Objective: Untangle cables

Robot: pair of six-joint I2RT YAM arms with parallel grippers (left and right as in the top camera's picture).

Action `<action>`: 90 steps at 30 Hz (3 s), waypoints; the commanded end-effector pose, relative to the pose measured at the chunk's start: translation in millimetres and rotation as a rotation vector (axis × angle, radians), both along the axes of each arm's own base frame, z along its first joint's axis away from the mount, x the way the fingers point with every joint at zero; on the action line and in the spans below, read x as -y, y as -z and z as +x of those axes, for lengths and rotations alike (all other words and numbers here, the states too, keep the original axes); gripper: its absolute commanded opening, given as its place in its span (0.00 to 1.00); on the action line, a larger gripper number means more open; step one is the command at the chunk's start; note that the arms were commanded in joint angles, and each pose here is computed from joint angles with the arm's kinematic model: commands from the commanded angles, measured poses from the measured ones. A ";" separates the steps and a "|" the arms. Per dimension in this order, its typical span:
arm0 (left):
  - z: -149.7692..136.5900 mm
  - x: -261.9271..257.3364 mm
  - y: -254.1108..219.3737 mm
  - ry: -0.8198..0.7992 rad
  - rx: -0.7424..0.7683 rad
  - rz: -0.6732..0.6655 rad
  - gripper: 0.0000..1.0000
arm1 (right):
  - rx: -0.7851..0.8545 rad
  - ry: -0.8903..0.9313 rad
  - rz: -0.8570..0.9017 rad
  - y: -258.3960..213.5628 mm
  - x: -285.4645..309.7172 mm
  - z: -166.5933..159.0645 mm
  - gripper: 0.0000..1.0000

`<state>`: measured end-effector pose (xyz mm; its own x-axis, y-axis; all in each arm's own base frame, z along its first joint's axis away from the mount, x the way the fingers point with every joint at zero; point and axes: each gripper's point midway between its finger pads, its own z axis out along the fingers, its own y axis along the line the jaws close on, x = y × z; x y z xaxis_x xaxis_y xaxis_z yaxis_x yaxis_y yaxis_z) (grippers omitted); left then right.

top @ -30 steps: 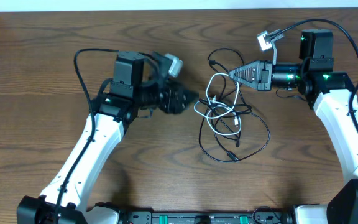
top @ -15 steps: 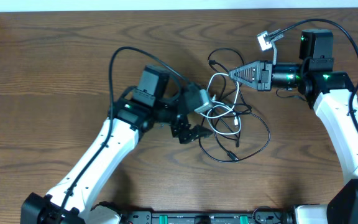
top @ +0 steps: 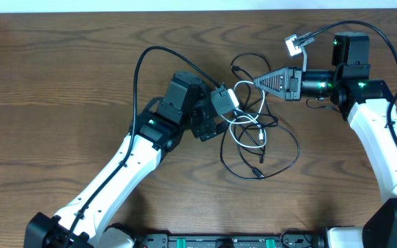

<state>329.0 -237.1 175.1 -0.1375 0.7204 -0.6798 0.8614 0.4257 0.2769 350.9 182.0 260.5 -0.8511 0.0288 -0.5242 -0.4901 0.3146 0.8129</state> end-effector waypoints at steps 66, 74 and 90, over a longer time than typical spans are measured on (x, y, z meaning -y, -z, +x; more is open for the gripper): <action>19.8 -39.9 -213.0 -0.392 0.464 -0.561 0.08 | -0.152 0.000 -0.394 76.5 -14.0 -38.4 0.99; 27.9 -57.0 -213.2 -0.494 0.499 -0.535 0.08 | -0.141 -0.006 -0.510 89.8 -43.5 -49.1 0.99; 32.0 -72.7 -189.3 -0.598 0.445 -0.460 0.08 | -0.403 0.038 -0.564 154.2 -93.5 -52.9 0.76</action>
<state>360.6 -174.8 353.7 -0.0609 0.2791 -0.9583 0.3599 0.9017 0.2397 297.1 273.9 112.5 -0.9802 -0.1429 -0.1372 -0.1979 0.7384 0.6446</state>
